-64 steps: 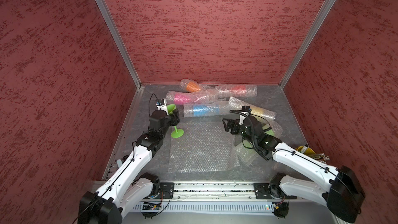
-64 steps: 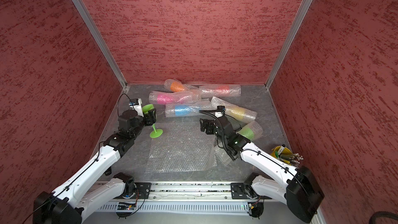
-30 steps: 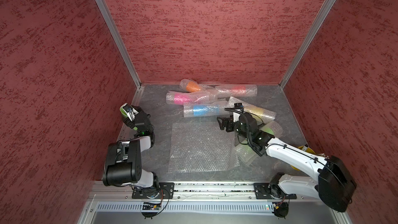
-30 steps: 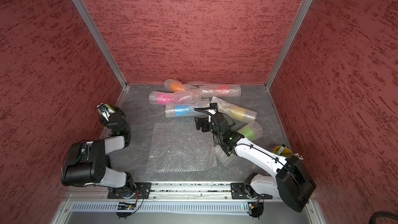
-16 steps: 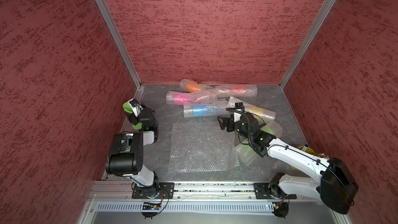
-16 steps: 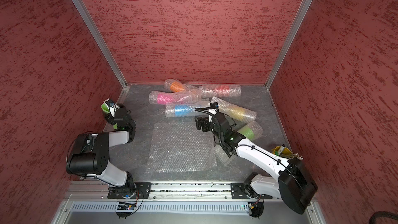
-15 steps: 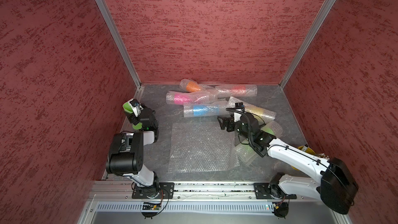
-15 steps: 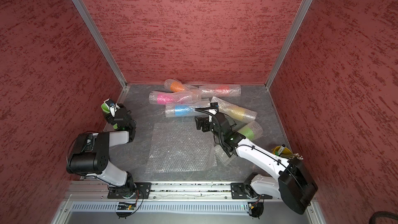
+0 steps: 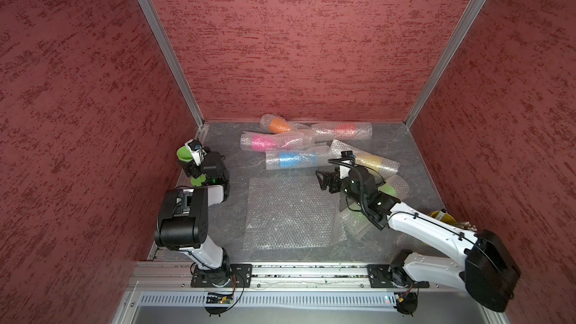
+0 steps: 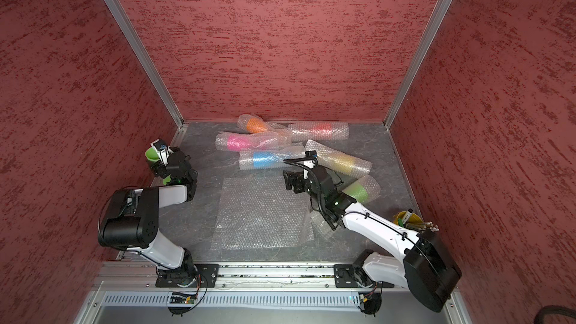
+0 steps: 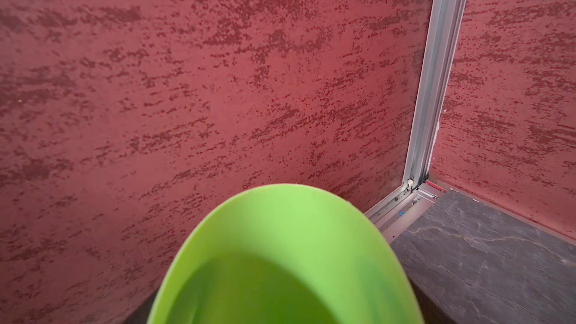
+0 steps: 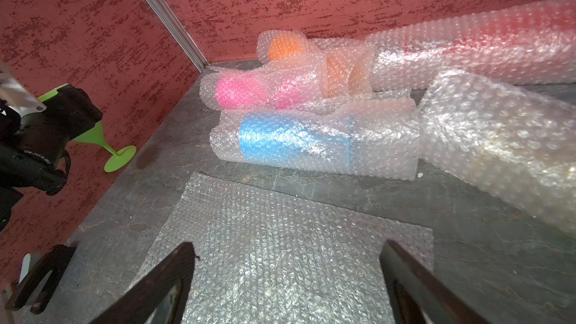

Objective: Unpack wine glasses from bubble wrap
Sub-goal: Place the wine glass at the center of the board.

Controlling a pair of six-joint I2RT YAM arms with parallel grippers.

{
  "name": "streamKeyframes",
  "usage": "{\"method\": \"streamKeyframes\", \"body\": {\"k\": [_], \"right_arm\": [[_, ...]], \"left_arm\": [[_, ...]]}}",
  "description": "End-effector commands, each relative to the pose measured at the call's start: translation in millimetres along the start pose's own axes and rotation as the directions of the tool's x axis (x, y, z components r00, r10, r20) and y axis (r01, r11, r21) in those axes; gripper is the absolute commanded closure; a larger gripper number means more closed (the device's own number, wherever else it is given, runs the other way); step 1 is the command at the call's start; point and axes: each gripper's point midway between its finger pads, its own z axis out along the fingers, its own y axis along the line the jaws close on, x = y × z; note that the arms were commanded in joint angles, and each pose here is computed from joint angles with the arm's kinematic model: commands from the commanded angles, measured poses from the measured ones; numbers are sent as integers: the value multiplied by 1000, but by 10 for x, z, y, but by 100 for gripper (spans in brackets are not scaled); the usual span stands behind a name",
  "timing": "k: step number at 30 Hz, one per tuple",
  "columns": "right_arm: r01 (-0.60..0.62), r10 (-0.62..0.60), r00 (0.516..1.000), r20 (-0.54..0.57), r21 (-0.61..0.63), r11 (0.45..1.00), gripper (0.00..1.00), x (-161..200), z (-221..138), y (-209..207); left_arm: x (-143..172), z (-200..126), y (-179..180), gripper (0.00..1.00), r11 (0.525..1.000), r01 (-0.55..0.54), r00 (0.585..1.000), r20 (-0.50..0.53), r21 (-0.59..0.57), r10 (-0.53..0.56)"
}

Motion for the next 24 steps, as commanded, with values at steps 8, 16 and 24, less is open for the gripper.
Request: {"method": "streamKeyframes", "body": {"k": [8, 16, 24], "right_arm": [[-2, 2, 999, 52, -6, 1000, 5, -143, -74, 16], [-1, 1, 999, 49, 6, 1000, 5, -123, -116, -16], [-1, 1, 999, 52, 6, 1000, 5, -148, -129, -8]], "left_arm": [[56, 64, 38, 12, 999, -21, 999, -24, -44, 20], [164, 75, 110, 11, 998, -32, 999, -38, -59, 30], [34, 52, 73, 10, 999, -24, 999, -42, -32, 23]]}}
